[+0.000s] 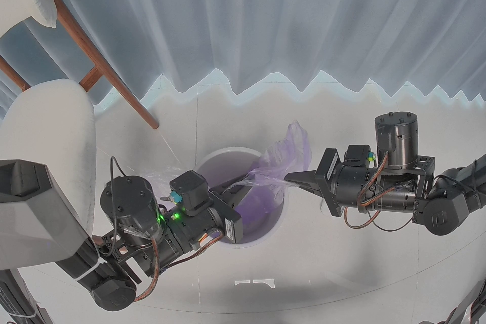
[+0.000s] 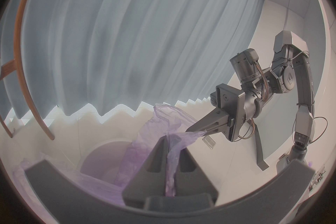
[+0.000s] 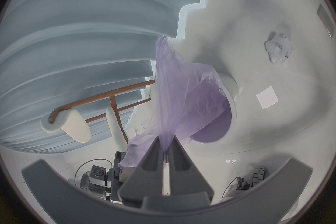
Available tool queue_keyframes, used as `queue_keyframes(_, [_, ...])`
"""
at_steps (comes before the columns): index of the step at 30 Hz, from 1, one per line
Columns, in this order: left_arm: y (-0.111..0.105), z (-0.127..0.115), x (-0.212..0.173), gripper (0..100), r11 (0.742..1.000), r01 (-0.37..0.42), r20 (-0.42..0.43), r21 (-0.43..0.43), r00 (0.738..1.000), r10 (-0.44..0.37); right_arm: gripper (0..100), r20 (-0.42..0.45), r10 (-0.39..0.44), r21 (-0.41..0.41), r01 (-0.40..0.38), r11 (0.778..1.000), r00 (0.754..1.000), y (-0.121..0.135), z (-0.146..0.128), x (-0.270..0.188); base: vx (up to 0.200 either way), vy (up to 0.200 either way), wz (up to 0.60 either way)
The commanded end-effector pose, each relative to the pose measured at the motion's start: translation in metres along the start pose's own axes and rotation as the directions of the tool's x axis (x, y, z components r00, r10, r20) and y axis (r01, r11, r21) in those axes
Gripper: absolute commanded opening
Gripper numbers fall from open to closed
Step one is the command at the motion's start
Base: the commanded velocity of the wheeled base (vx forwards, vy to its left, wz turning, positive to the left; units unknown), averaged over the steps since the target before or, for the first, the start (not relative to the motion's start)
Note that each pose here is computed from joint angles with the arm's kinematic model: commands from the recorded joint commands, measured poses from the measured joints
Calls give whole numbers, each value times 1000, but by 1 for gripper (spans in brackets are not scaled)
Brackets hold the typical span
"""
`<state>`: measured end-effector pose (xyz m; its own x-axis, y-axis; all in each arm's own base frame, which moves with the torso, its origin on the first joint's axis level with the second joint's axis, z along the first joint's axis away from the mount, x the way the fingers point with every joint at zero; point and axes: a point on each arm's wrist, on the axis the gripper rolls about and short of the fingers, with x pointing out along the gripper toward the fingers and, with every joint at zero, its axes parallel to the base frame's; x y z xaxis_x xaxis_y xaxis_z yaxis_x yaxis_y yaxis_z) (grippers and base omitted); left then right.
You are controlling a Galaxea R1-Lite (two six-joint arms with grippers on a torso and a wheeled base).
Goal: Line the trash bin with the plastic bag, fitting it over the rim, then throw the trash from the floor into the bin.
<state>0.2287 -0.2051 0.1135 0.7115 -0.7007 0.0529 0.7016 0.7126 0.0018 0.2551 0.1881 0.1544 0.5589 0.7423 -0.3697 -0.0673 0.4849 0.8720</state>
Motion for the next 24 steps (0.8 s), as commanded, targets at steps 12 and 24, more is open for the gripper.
queue_keyframes(12, [-5, 19, 2, 100, 998, 4, 73, -59, 997, 0, 0, -9, -15, -38, 15, 999, 1000, -5, -3, -2, 0, 0, 0])
queue_keyframes(24, [-9, 90, -39, 100, 984, -131, 75, -117, 987, 141, 0, -45, -58, -290, 42, 956, 997, -49, -14, -4, 0, 0, 0])
